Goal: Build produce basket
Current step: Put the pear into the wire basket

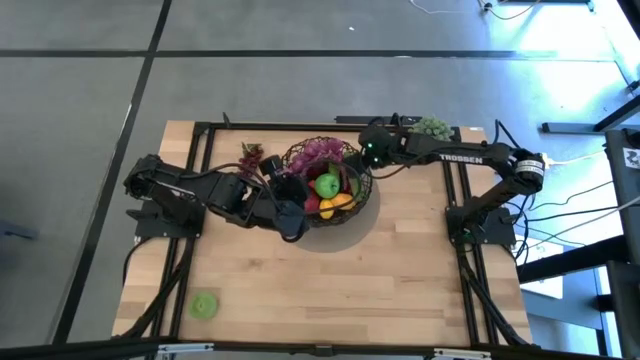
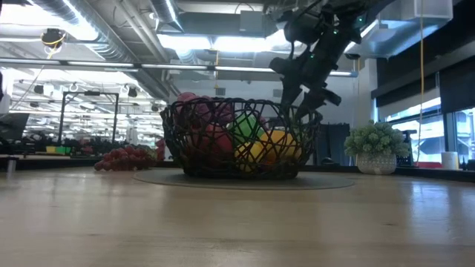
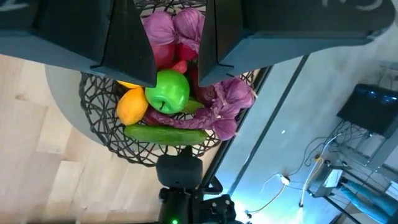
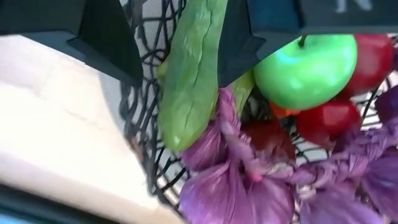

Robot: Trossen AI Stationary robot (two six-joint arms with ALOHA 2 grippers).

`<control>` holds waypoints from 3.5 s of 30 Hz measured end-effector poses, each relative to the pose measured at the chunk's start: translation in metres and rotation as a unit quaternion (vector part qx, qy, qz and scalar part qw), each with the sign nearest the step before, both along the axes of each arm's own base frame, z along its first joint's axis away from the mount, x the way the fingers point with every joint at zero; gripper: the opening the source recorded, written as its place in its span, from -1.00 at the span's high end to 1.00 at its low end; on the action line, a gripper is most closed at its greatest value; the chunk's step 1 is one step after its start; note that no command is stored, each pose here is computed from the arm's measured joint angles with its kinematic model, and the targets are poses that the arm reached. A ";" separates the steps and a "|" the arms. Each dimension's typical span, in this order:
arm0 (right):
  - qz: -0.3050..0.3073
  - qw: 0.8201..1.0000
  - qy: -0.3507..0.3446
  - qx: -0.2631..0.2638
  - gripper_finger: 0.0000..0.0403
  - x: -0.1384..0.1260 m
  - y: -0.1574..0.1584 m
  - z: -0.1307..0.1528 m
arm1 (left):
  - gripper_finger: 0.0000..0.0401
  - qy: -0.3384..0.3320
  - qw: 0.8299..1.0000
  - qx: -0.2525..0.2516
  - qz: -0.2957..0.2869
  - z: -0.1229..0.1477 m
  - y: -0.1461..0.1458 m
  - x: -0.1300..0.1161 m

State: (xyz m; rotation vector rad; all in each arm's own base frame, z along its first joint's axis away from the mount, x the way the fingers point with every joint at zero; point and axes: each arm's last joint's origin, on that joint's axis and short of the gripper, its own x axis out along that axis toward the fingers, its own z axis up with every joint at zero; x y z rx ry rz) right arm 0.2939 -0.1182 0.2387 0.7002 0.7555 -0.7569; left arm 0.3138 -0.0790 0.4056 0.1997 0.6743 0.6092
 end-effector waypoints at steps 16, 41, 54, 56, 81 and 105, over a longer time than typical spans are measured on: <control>0.139 0.977 -0.044 -0.154 -0.03 -0.004 0.046 0.084 | 0.45 0.038 0.990 -0.112 0.073 -0.002 0.003 -0.038; 0.562 0.805 -0.128 -0.137 -0.03 -0.020 0.156 0.105 | 0.45 0.168 0.910 -0.378 0.002 -0.004 -0.087 -0.108; 0.622 0.767 -0.134 -0.079 -0.03 -0.027 0.175 0.102 | 0.45 0.240 0.886 -0.396 0.032 -0.052 -0.152 -0.169; 0.624 0.766 -0.135 -0.076 -0.03 -0.028 0.177 0.102 | 0.45 0.232 0.881 -0.411 0.043 -0.057 -0.160 -0.175; 0.628 0.764 -0.136 -0.061 -0.03 -0.031 0.189 0.102 | 0.45 0.159 0.847 -0.498 0.097 -0.089 -0.192 -0.198; 0.627 0.765 -0.136 -0.061 -0.03 -0.031 0.189 0.102 | 0.45 0.057 0.799 -0.554 0.227 -0.088 -0.191 -0.195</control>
